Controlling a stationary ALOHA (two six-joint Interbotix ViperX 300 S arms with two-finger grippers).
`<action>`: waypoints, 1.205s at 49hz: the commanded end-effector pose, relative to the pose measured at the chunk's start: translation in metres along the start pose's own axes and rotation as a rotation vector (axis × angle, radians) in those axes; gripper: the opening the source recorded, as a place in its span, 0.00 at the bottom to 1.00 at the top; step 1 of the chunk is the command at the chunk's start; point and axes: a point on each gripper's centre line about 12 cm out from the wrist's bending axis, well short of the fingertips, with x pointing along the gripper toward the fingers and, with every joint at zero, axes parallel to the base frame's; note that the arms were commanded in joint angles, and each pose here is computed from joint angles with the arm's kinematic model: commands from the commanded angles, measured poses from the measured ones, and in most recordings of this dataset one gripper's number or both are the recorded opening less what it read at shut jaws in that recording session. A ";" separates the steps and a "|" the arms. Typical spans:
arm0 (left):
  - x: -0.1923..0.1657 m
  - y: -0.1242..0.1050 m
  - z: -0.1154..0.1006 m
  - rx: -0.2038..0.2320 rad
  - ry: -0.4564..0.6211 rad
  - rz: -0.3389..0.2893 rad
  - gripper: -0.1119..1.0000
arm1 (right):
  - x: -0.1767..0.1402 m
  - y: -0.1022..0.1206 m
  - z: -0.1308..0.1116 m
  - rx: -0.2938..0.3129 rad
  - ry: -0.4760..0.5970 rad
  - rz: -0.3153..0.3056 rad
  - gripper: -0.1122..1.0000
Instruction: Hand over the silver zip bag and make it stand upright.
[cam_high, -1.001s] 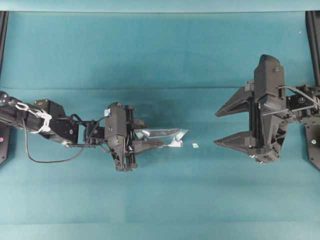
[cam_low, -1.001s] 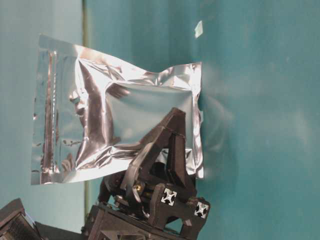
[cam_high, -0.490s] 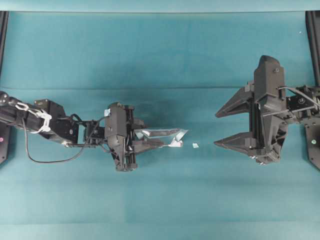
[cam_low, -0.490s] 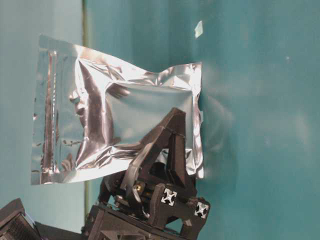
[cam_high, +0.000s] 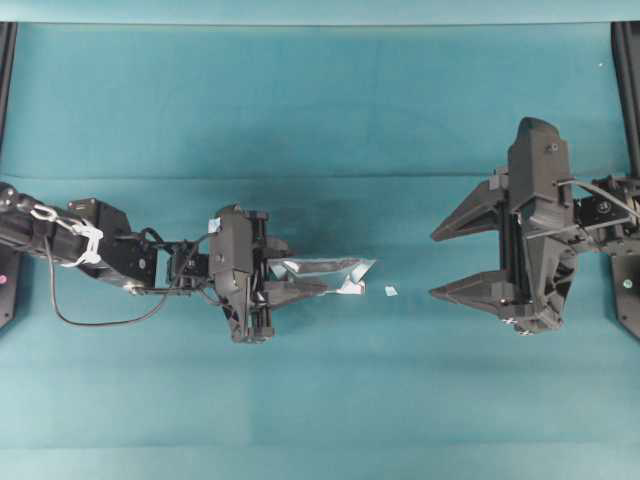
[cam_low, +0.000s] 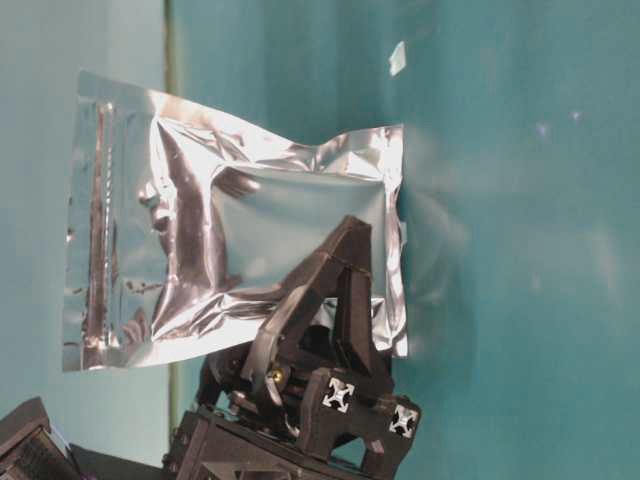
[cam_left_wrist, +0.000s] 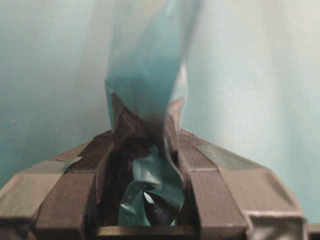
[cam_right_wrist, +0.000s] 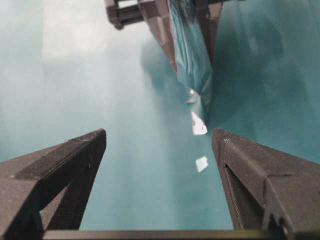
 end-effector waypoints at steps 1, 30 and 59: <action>0.000 -0.006 0.006 0.010 -0.017 -0.017 0.37 | -0.002 0.002 0.004 0.010 -0.020 0.007 0.97; 0.001 -0.006 0.006 0.012 -0.002 -0.016 0.37 | -0.002 0.001 0.002 0.009 -0.016 0.006 0.97; 0.001 -0.007 0.008 0.011 -0.007 -0.017 0.37 | -0.001 0.000 -0.001 0.009 -0.007 0.003 0.97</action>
